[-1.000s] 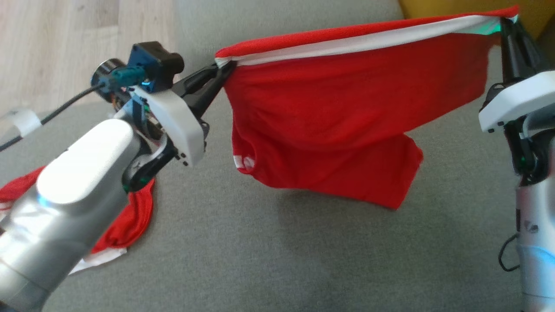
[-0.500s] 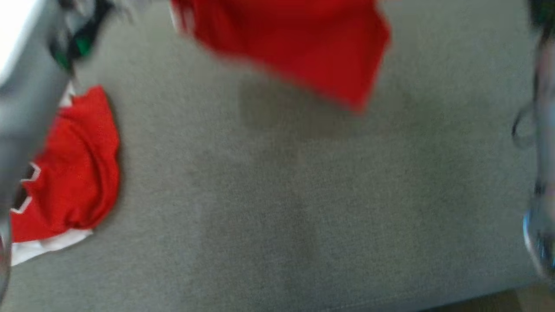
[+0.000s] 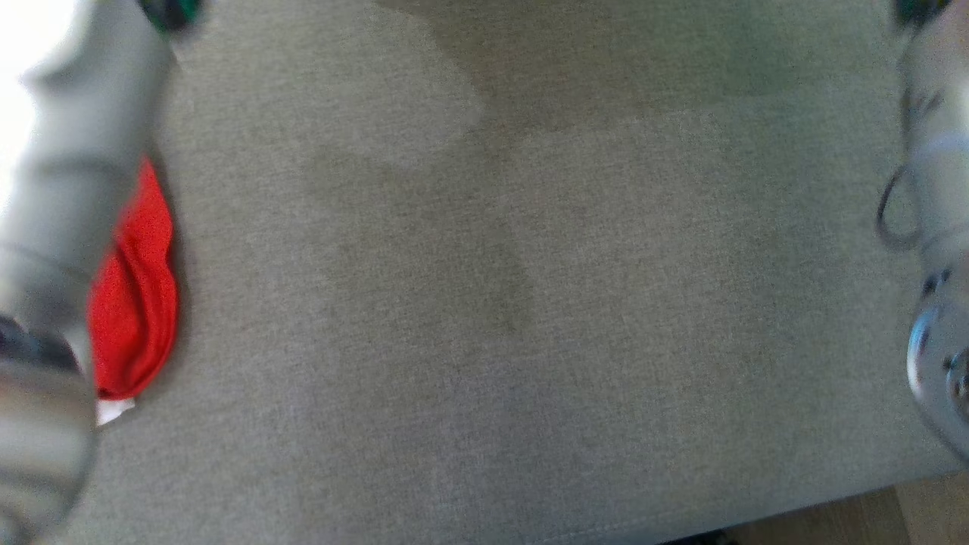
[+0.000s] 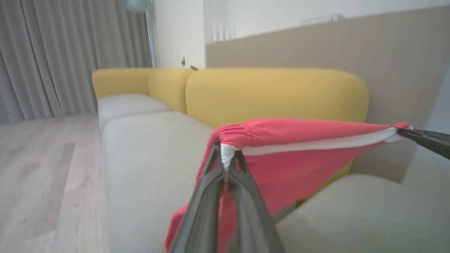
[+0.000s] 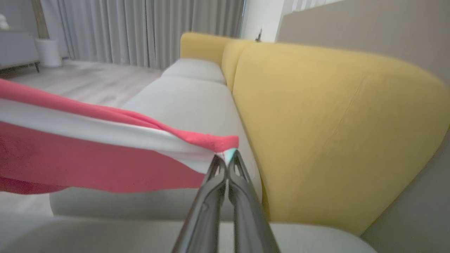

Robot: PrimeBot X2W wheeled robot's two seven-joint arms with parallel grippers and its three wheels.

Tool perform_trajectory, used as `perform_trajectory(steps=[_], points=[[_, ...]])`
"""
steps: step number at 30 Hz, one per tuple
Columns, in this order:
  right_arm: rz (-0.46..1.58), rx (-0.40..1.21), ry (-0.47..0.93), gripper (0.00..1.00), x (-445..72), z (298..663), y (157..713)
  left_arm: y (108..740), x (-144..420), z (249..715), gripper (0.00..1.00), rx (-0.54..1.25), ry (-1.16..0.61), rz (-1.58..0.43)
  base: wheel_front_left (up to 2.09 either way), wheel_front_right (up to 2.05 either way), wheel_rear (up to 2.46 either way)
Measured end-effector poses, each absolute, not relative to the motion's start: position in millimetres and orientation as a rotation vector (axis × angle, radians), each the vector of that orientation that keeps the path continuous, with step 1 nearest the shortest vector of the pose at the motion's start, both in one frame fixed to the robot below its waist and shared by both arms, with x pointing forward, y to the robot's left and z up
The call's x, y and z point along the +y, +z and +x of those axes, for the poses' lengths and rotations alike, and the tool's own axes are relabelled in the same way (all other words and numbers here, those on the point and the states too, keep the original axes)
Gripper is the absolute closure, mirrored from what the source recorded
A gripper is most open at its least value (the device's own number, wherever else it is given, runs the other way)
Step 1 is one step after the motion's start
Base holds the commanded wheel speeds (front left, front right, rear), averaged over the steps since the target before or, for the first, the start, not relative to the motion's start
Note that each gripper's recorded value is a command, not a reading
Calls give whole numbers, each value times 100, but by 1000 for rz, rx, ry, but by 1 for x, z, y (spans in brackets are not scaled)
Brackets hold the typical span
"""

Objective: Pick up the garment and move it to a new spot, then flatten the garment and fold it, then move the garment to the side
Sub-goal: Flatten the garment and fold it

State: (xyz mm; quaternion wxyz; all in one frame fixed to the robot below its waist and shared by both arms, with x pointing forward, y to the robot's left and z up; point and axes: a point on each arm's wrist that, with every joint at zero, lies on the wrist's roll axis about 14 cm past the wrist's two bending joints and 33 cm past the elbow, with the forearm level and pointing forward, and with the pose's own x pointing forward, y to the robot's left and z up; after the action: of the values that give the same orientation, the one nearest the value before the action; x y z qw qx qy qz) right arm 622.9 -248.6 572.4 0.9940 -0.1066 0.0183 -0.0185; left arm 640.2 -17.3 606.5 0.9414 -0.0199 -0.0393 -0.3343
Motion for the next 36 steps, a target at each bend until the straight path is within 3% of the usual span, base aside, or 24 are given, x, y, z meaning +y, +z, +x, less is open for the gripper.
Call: perform_trajectory(steps=[5, 8, 17, 18, 30, 36], points=[[-234, 398, -53, 100, -271, 570, 470, 495, -31, 572, 100, 197, -790, -1, 0, 0, 0], [-249, 542, -74, 100, -288, 539, 442, 456, -39, 520, 100, 312, -883, 23, 0, 0, 0], [-231, 716, -93, 100, -297, 484, 429, 442, -32, 444, 100, 393, -991, 63, 0, 0, 0], [-216, 762, -98, 100, -299, 465, 422, 443, -35, 426, 100, 398, -1010, 55, 0, 0, 0], [-116, 857, -102, 100, -317, 385, 408, 441, -47, 344, 100, 419, -1023, 22, 0, 0, 0], [-78, 745, -76, 100, -333, 377, 439, 450, -56, 326, 100, 388, -1003, -25, 0, 0, 0]])
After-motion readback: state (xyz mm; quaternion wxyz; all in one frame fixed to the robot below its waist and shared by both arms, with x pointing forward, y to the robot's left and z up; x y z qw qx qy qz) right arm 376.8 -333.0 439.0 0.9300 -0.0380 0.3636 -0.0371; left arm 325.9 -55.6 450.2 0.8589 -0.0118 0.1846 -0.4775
